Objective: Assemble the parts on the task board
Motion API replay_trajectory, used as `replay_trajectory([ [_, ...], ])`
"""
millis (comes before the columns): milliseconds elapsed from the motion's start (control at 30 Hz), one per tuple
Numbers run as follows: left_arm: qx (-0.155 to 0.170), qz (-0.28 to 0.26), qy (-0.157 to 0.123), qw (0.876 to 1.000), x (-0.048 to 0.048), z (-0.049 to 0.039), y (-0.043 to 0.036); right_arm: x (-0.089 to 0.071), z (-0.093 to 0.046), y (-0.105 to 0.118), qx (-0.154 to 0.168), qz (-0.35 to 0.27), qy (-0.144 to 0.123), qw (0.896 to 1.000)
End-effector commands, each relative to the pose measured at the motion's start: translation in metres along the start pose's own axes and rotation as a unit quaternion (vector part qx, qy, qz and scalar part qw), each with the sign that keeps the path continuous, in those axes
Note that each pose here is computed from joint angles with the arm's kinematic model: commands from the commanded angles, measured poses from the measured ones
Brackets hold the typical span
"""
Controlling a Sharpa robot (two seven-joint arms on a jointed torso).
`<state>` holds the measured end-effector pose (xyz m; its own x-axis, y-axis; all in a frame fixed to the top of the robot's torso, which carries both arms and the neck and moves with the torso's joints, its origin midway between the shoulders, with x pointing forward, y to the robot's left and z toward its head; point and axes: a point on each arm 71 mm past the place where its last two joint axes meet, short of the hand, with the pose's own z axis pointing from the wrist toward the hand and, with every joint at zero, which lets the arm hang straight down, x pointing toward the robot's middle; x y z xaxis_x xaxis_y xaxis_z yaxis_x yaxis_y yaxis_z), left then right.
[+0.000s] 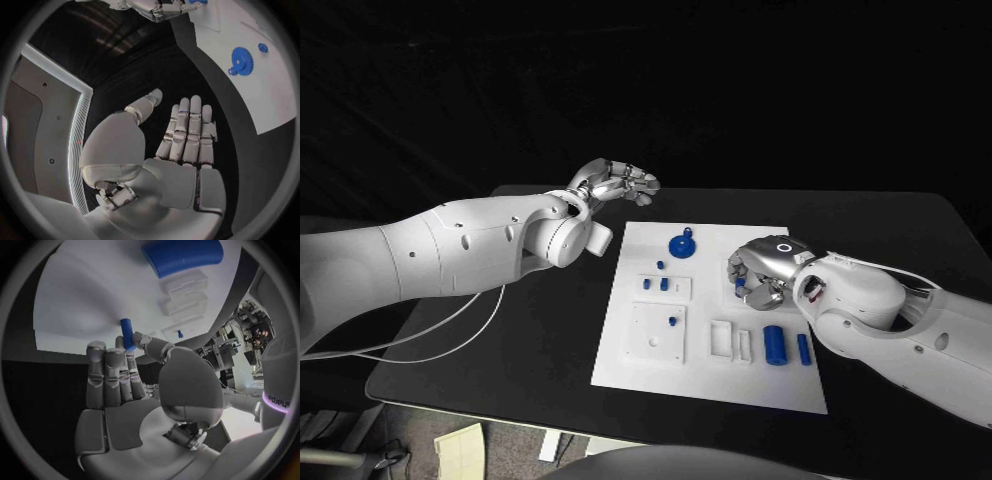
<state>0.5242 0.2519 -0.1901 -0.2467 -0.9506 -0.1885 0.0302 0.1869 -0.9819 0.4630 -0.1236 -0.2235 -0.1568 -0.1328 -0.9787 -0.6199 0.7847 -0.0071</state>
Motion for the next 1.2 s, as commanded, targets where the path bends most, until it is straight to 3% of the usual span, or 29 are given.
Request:
replay_trajectory([
  [33,0.004,-0.004,0.004,1.000,0.0007,0.0014,-0.0018,-0.007,-0.003,0.005,-0.008,-0.006,-0.023,1.000],
  [333,0.005,-0.003,0.003,1.000,0.0017,0.0040,-0.0017,-0.042,-0.005,0.024,-0.036,-0.016,-0.073,0.997],
  [733,0.005,-0.003,0.004,1.000,0.0022,0.0043,-0.0017,-0.050,0.004,0.059,-0.084,0.012,-0.085,0.993],
  [1033,0.005,-0.003,0.006,1.000,0.0060,0.0057,-0.0024,-0.031,0.009,0.106,-0.139,0.035,-0.068,0.987],
  [1200,0.006,-0.004,0.006,1.000,0.0071,0.0058,-0.0028,-0.014,0.011,0.119,-0.152,0.030,-0.055,0.986],
])
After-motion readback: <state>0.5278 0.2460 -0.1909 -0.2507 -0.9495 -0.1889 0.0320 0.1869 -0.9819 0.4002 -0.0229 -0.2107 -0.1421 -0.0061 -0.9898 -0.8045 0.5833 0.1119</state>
